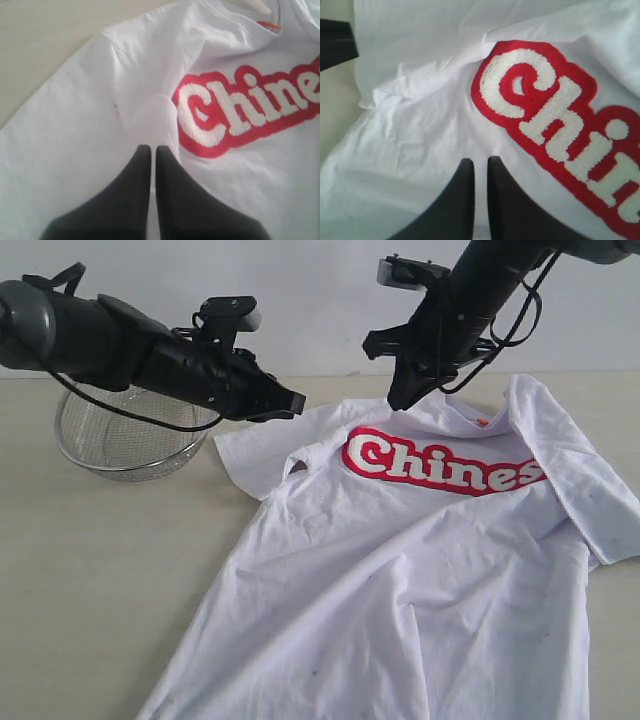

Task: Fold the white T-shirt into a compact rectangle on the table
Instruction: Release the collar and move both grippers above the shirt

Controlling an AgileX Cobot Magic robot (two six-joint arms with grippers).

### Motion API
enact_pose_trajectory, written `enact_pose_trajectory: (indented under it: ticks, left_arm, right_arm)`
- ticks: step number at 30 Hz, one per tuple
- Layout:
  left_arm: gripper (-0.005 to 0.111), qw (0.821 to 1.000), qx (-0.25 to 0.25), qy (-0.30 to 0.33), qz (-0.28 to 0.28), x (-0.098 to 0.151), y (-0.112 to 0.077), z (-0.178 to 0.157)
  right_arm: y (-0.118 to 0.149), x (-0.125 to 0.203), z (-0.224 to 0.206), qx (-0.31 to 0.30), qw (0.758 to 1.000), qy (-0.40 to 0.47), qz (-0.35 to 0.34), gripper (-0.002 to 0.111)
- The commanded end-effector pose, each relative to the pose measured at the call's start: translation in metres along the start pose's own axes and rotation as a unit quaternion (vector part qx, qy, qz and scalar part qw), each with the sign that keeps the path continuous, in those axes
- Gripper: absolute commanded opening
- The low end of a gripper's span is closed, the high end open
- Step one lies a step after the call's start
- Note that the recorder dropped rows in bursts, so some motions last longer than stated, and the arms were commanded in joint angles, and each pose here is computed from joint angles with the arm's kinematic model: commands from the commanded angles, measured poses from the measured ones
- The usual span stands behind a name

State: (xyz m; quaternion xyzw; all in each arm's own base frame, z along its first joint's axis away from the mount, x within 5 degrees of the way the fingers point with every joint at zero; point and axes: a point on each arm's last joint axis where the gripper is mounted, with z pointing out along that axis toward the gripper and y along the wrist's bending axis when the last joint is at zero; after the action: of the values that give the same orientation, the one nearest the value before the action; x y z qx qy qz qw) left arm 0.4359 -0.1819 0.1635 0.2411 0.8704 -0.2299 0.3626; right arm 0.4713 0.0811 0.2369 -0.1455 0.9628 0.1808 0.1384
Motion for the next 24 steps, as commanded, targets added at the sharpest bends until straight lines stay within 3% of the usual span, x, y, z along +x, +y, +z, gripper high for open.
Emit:
enact_pose_trajectory:
  ticks: [1, 8, 17, 24]
  left_arm:
    - [0.005, 1.0, 0.005, -0.002, 0.006, -0.004, 0.008, 0.021]
    - [0.005, 0.999, 0.007, 0.013, -0.029, 0.0, 0.031, 0.042]
    - [0.005, 0.997, -0.004, 0.071, -0.021, 0.003, 0.051, 0.047]
    - [0.005, 0.996, 0.004, 0.086, 0.004, -0.017, 0.05, 0.041]
  right_arm:
    - [0.005, -0.002, -0.003, -0.02, 1.0, -0.008, -0.004, 0.004]
    - [0.004, 0.004, 0.004, -0.02, 1.0, 0.008, 0.017, 0.004]
    - [0.023, 0.056, 0.043, -0.051, 0.991, 0.117, -0.031, 0.004]
    - [0.055, 0.095, 0.021, 0.012, 0.999, -0.018, -0.048, 0.004]
